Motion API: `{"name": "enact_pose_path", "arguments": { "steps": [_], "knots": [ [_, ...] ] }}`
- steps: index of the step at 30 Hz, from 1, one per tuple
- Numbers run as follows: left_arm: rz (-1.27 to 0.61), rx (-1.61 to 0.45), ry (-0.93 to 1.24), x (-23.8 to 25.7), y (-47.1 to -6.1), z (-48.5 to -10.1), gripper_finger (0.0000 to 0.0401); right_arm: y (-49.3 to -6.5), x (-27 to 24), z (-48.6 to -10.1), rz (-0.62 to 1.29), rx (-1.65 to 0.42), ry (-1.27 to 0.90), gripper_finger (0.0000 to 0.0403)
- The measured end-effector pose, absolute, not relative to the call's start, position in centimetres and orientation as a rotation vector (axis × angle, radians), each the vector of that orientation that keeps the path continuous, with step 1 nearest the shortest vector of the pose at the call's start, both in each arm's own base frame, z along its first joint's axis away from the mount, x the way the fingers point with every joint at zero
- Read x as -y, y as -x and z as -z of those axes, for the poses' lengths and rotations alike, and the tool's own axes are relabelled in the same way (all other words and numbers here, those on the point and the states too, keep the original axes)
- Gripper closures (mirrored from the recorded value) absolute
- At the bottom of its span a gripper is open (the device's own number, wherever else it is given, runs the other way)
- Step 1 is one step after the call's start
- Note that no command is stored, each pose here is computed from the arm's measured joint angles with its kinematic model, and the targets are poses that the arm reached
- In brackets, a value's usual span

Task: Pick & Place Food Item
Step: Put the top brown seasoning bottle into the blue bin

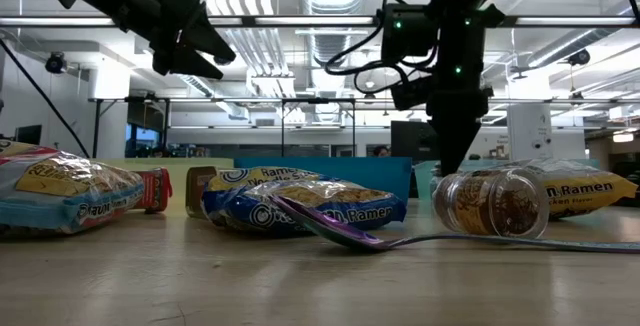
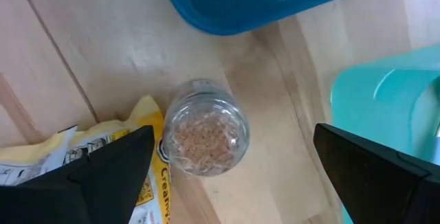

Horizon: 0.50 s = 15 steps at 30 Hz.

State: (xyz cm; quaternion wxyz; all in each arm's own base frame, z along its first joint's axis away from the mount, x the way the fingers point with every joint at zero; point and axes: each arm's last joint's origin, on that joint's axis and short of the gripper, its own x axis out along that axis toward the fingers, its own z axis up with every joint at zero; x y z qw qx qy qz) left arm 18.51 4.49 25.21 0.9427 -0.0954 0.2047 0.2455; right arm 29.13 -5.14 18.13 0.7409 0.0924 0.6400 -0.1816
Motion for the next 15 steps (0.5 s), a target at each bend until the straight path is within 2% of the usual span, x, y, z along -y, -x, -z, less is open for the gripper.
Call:
{"name": "enact_pose_path", "arguments": {
  "steps": [15],
  "knots": [
    [-0.502, -0.417, 0.197, -4.50, -18.51, -25.21, 0.0043, -29.29, 5.53, -18.13, 0.396, -1.381, -0.198, 0.0007]
  ]
}}
